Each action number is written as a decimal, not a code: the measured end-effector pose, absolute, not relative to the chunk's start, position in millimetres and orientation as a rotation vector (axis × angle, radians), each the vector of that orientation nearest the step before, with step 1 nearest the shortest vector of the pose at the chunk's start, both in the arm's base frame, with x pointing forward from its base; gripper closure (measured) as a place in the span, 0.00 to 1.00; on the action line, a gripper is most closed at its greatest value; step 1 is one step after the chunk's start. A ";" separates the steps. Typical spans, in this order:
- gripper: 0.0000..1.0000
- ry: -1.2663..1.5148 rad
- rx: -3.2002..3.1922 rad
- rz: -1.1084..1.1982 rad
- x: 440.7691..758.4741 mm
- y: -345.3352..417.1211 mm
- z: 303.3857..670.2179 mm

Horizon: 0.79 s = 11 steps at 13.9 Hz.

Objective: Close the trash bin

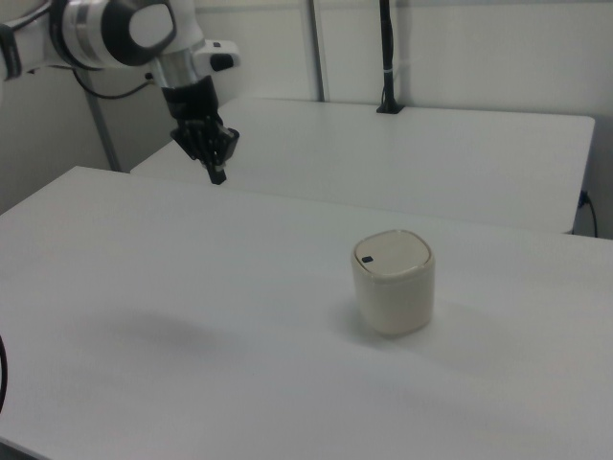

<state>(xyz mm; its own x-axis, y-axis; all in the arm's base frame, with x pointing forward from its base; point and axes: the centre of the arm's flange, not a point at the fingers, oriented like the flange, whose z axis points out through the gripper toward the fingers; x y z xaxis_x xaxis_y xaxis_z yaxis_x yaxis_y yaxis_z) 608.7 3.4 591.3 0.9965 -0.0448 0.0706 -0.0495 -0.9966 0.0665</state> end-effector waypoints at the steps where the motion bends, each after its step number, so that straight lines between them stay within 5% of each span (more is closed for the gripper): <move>1: 0.93 -0.052 3.073 0.086 601.2 7.7 598.7; 3: 0.83 0.041 3.076 0.043 587.7 12.3 609.4; 10: 0.03 0.081 3.075 0.031 584.5 5.0 608.9; 11: 0.00 0.079 3.075 0.030 584.5 4.4 608.9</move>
